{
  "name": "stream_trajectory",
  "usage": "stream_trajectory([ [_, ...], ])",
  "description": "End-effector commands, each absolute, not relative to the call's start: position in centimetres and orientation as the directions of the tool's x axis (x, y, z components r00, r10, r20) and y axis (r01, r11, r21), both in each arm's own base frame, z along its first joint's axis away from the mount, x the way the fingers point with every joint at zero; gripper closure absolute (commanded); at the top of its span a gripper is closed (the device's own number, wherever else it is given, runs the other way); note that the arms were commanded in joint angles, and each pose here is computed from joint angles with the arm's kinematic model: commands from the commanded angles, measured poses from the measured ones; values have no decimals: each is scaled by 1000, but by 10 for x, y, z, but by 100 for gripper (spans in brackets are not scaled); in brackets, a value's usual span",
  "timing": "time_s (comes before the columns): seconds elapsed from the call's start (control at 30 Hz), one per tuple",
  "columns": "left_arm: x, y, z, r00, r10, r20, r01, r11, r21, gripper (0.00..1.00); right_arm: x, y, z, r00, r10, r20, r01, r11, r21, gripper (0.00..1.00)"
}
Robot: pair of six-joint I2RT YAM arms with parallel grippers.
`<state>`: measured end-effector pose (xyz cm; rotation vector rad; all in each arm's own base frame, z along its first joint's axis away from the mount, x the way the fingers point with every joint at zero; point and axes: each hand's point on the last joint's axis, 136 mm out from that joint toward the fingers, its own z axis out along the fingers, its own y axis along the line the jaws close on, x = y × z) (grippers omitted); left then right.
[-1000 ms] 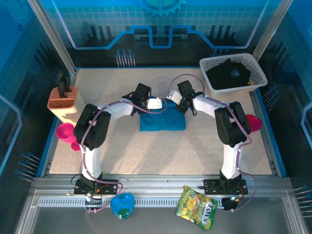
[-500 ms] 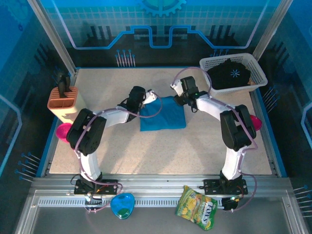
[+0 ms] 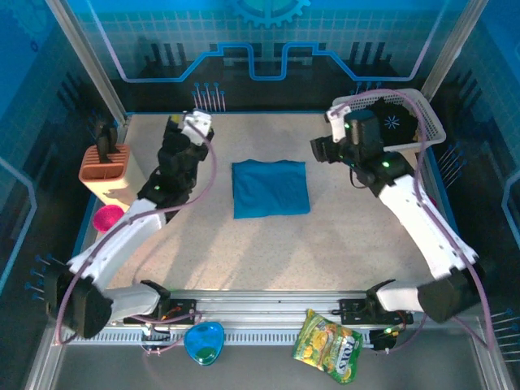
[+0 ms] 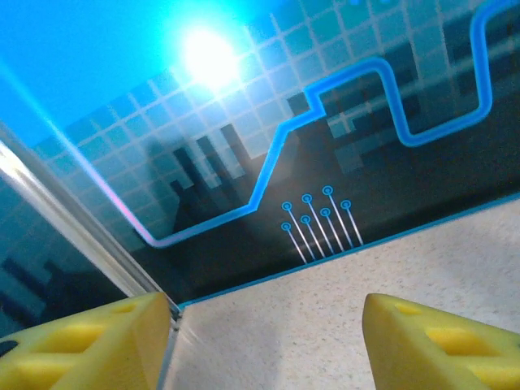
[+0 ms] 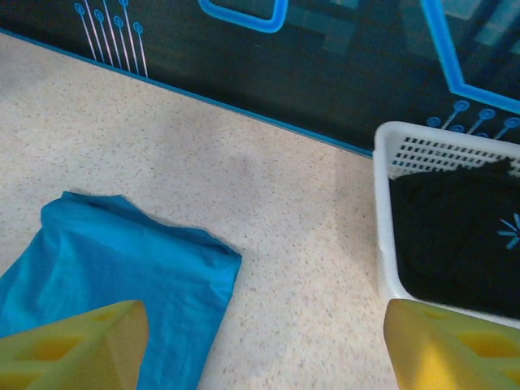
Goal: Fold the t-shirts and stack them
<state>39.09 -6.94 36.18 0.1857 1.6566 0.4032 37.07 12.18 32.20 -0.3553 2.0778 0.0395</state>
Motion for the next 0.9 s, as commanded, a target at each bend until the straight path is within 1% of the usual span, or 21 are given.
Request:
stream_trajectory([
  [0.0, 352, -41, 360, -253, 102, -962, -193, 969, 153, 28, 337, 99, 286, -620, -181, -763, -201, 977, -68, 22],
  [0.1, 321, -32, 345, -384, 12, -923, -195, 976, 94, 28, 324, 95, 262, -693, -148, -706, -188, 982, -22, 22],
  [0.23, 292, -35, 313, -526, -72, -848, -174, 985, 24, 28, 320, 105, 226, -766, -90, -636, -179, 981, 76, 23],
  [0.4, 275, -56, 261, -688, -169, -705, -150, 985, -90, 29, 323, 133, 185, -837, 8, -547, -154, 956, 249, 28],
  [0.43, 273, -62, 249, -718, -190, -670, -151, 982, -117, 31, 323, 138, 177, -852, 16, -523, -152, 949, 276, 28],
  [0.53, 271, -82, 212, -792, -236, -563, -151, 969, -194, 31, 325, 149, 153, -891, 33, -453, -130, 938, 323, 27],
  [0.67, 273, -101, 175, -838, -275, -471, -176, 954, -243, 35, 329, 153, 130, -912, 58, -405, -90, 938, 336, 28],
  [0.87, 289, -112, 152, -846, -287, -450, -208, 954, -217, 34, 337, 160, 102, -929, 65, -365, -60, 945, 321, 30],
])
